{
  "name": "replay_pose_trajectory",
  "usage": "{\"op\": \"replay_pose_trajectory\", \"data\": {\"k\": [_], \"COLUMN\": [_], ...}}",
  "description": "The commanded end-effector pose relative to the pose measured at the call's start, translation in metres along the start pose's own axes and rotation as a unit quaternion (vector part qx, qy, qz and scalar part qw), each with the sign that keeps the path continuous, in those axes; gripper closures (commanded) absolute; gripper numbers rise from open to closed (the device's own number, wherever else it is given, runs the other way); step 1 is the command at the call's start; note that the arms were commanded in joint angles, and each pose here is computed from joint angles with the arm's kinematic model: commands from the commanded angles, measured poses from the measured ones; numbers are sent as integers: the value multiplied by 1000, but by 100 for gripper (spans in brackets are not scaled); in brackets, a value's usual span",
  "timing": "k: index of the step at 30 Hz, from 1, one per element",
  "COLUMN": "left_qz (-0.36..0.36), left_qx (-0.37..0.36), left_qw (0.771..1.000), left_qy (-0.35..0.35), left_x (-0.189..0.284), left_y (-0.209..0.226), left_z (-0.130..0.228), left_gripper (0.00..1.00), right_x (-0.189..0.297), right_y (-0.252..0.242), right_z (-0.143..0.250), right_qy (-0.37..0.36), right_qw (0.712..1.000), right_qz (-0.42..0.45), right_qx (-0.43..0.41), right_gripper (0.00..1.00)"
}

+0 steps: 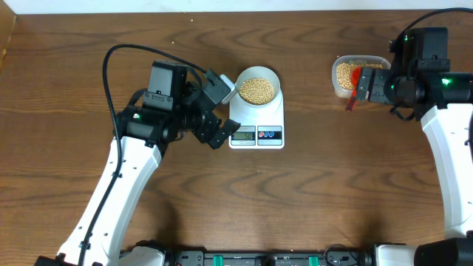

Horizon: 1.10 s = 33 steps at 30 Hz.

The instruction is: Scoop item into bowl and weigh 50g on scale

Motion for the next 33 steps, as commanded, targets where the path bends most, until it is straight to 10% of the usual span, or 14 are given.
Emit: {"op": "replay_pose_trajectory", "data": {"k": [1, 33], "left_qz": [7, -94], "left_qx": [-2, 67], "left_qw": [1000, 993], "left_qy": [0, -19], "left_x": [-1, 1], "left_y": [-1, 17], "left_z": [1, -8], "left_gripper": [2, 2], "right_x": [7, 7], "right_y": [-5, -5], "right_z": [-5, -5], "right_qy": [-13, -13], "right_qw": [1000, 1000], "right_qz": [6, 6], "right_qx": [-5, -5], "right_gripper": [1, 1]}}
Point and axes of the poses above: each gripper's point midway between its finger pads, its own x axis back along the fingers, its own y axis along the line the jaws close on, z = x × y, the point moved 10 cm from there along x, back along the fingers, and after that the axes turned 2 degrees about x, right-handed, at the moved point
